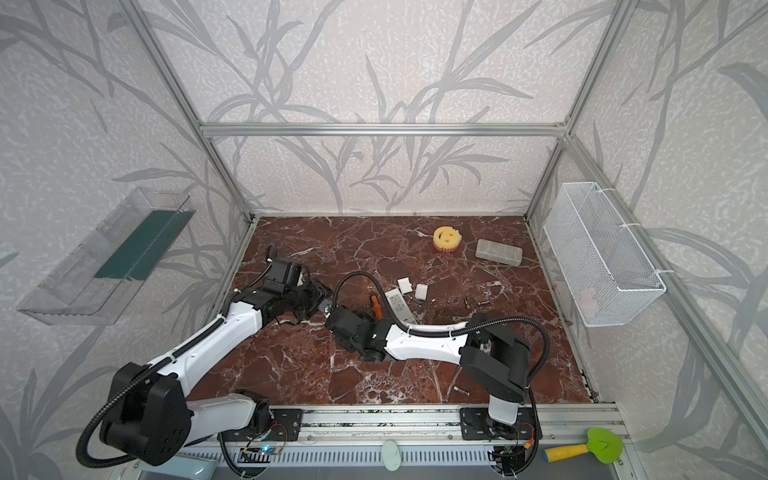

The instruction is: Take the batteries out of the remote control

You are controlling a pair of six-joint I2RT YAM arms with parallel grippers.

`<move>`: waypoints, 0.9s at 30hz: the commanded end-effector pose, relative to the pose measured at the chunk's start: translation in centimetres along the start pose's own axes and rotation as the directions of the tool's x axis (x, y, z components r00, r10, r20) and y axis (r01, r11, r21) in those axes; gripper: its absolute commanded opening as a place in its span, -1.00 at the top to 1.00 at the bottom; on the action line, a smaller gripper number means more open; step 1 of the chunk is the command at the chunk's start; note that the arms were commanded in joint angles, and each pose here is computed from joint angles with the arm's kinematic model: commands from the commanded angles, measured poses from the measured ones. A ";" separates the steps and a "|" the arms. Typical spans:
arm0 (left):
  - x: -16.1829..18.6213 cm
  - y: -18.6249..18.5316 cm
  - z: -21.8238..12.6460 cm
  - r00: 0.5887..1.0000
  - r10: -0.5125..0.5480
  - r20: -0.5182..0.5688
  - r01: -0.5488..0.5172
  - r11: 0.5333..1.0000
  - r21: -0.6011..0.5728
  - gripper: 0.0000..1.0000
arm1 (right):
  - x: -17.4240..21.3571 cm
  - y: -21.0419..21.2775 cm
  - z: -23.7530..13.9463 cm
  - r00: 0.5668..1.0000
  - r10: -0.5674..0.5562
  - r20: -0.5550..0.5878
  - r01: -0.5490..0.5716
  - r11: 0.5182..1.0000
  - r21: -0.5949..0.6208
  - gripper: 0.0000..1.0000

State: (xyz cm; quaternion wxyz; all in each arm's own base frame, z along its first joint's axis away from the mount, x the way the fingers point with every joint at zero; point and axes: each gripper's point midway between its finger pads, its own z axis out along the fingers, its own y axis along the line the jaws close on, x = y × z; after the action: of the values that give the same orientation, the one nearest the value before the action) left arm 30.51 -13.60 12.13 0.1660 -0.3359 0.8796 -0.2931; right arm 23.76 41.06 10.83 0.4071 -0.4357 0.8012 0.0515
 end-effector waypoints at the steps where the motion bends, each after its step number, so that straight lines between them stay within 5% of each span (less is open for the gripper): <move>1: 0.3 -0.4 0.4 0.998 -0.061 -0.023 0.062 0.998 0.032 0.00 | -1.4 -1.1 -0.5 0.995 -0.101 0.017 0.099 0.989 0.107 1.00; 6: 0.2 -0.5 0.3 0.998 -0.058 -0.022 0.060 0.997 0.054 0.41 | -1.7 -1.7 -1.1 0.995 -0.095 0.028 0.090 0.985 0.147 0.92; 11: -0.5 -2.5 -0.3 0.994 0.108 0.018 -0.109 0.983 0.148 0.85 | -3.5 -2.7 -4.6 0.992 0.040 0.121 -0.053 0.993 0.101 -0.02; 14: -1.1 -3.7 -0.7 0.978 0.193 0.075 -0.205 0.955 0.214 0.92 | -4.5 -4.2 -7.6 0.960 0.214 0.182 -0.222 0.975 0.026 -0.22; 16: -1.4 -4.6 -0.9 0.965 0.232 0.121 -0.257 0.927 0.272 0.95 | -4.8 -5.1 -8.7 0.900 0.390 0.195 -0.381 0.921 -0.085 -0.26; 20: -1.8 -6.6 -1.7 0.944 0.257 0.208 -0.324 0.847 0.423 0.98 | -4.6 -6.3 -8.7 0.737 0.663 0.132 -0.612 0.738 -0.287 -0.27; 27: -0.8 -10.4 -4.7 0.912 0.294 0.288 -0.411 0.652 0.637 1.00 | -4.6 -7.2 -6.1 0.536 0.844 0.006 -0.763 0.487 -0.425 -0.28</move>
State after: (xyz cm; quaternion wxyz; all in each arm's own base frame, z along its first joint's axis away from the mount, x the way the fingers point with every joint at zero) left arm 33.40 -16.10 15.83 0.3267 -0.1714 0.8087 -0.4581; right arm 27.24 35.44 20.33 0.3890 -0.1176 0.8463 0.3443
